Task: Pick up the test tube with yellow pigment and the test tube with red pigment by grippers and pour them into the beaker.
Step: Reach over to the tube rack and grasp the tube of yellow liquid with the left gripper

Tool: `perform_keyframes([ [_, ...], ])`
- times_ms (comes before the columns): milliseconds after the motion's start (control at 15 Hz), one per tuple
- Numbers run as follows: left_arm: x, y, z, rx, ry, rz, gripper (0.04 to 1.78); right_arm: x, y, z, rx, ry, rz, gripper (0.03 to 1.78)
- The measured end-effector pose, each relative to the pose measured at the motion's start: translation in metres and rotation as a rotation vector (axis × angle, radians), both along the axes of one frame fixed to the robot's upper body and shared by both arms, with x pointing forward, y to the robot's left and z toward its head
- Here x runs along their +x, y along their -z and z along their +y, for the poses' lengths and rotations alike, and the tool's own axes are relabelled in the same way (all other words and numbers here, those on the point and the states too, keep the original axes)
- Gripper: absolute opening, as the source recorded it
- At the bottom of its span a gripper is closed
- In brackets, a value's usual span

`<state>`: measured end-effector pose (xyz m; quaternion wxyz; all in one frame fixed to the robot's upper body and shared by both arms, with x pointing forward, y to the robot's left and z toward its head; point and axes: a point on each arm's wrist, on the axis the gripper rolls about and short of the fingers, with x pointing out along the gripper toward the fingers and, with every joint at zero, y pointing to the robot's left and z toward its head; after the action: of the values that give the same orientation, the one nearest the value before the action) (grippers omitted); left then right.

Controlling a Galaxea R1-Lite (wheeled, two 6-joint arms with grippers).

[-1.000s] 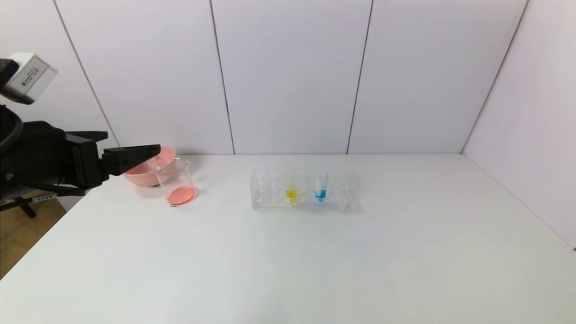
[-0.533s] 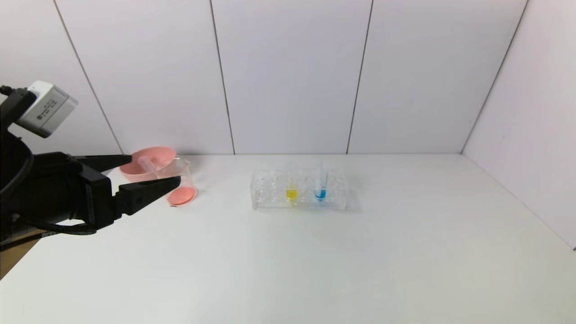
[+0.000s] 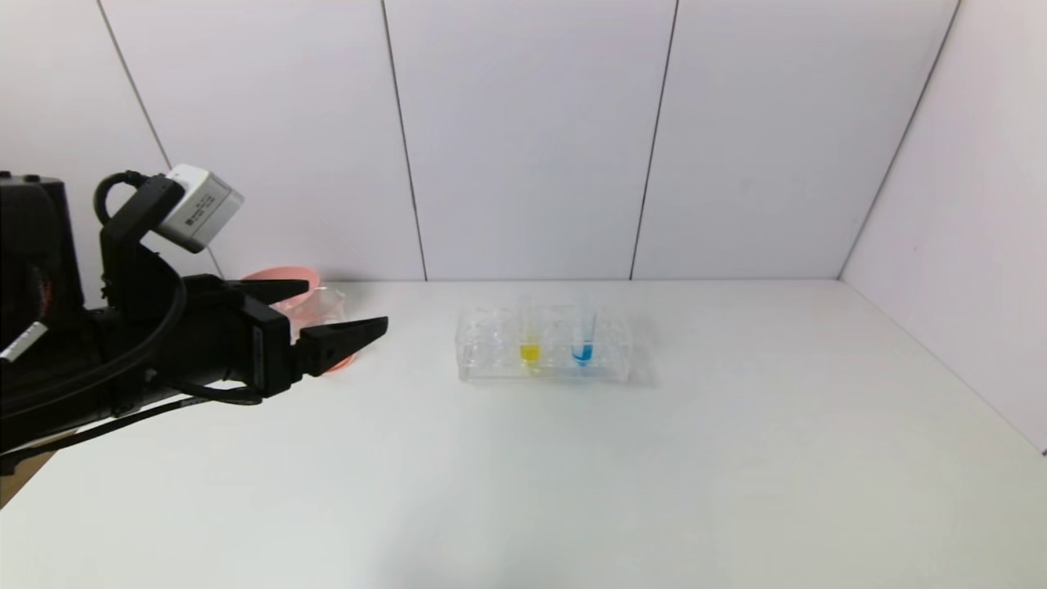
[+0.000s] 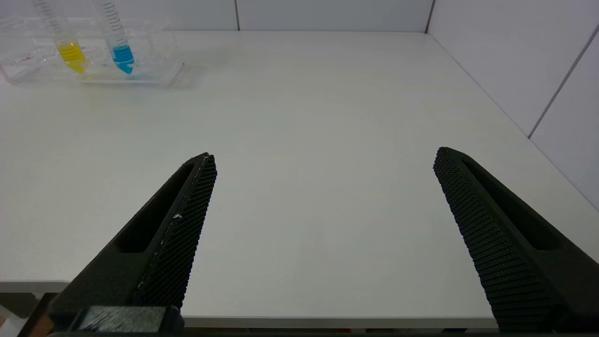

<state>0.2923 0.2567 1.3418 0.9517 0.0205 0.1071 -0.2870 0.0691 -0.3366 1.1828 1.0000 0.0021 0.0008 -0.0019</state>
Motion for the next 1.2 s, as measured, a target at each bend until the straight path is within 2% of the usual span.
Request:
perform_keyframes([
  [533, 0.045, 0.032, -0.030, -0.077, 0.051, 0.053, 1.76, 0.000, 0.000, 0.000, 0.000, 0.001, 0.000, 1.70],
  [800, 0.060, 0.046, -0.053, -0.085, 0.084, 0.040, 1.76, 0.000, 0.000, 0.000, 0.000, 0.000, 0.000, 1.70],
  [1200, 0.074, 0.065, -0.092, -0.055, 0.037, 0.048, 1.76, 0.000, 0.000, 0.000, 0.000, 0.000, 0.000, 1.70],
])
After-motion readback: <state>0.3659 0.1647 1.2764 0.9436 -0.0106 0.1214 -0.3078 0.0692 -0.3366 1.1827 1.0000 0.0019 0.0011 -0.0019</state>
